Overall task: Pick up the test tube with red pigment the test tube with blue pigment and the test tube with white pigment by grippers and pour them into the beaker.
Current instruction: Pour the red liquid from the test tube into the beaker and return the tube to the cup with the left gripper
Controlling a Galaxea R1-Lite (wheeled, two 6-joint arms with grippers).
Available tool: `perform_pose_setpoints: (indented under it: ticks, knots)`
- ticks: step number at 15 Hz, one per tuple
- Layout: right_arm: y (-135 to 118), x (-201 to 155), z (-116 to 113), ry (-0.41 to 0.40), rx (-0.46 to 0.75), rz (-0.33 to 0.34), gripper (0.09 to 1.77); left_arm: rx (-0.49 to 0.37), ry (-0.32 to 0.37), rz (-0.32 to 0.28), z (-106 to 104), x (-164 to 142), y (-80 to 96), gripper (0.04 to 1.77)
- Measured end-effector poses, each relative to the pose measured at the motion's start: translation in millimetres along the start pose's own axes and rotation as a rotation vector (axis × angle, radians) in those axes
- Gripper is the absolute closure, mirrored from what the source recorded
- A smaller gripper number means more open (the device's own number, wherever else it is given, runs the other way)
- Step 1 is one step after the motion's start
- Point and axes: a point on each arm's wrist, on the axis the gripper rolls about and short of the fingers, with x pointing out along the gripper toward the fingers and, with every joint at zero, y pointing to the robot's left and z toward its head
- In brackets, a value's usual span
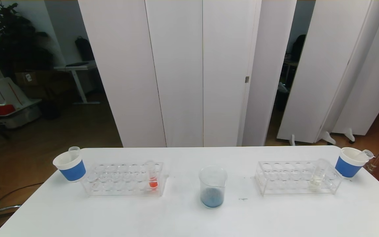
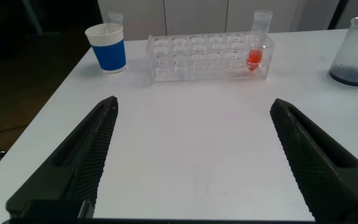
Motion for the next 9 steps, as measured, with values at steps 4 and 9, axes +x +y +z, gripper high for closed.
perform_pose_setpoints:
  ticks: [4,9]
  knots:
    - [0.0,0.0,0.0,0.0,0.0,0.0,0.11,0.0,0.0,0.0,0.0,0.0,0.0,0.06]
    - [0.0,0.0,0.0,0.0,0.0,0.0,0.11,0.005,0.0,0.0,0.0,0.0,0.0,0.06]
